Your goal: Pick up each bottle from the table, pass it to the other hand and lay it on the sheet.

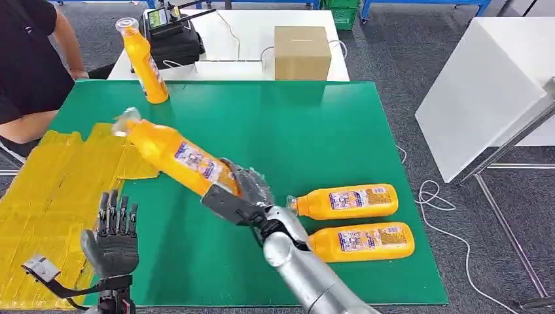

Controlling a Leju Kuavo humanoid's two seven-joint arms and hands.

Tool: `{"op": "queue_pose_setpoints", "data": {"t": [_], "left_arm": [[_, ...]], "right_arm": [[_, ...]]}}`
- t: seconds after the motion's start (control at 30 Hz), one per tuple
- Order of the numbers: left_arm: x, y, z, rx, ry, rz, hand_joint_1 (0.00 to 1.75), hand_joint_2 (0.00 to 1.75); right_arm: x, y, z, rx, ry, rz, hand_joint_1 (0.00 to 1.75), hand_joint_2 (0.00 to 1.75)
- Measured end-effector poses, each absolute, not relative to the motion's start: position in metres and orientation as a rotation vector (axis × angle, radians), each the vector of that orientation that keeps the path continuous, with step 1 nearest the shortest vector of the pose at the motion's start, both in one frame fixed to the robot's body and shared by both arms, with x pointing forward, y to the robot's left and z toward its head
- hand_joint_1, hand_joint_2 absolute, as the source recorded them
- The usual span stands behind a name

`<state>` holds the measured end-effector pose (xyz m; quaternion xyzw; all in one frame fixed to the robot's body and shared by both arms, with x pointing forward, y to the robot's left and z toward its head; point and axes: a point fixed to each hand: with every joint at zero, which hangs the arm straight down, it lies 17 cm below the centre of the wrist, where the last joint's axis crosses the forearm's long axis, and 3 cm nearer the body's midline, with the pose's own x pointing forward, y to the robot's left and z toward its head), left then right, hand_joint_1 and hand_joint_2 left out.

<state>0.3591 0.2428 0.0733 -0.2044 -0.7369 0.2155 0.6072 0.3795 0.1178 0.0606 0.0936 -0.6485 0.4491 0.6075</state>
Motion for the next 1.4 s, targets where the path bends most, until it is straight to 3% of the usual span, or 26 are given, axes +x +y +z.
{"op": "queue_pose_setpoints", "data": {"t": [0.63, 1.4], "left_arm": [[0.352, 0.238, 0.046, -0.507, -1.636, 0.535, 0.0, 1.75], [0.332, 0.254, 0.032, -0.508, -1.629, 0.599, 0.0, 1.75]], "right_arm": [[0.295, 0.171, 0.04, 0.369, -1.435, 1.289, 1.75, 1.75], [0.234, 0.174, -0.009, 0.386, -1.316, 1.533, 1.75, 1.75]]}}
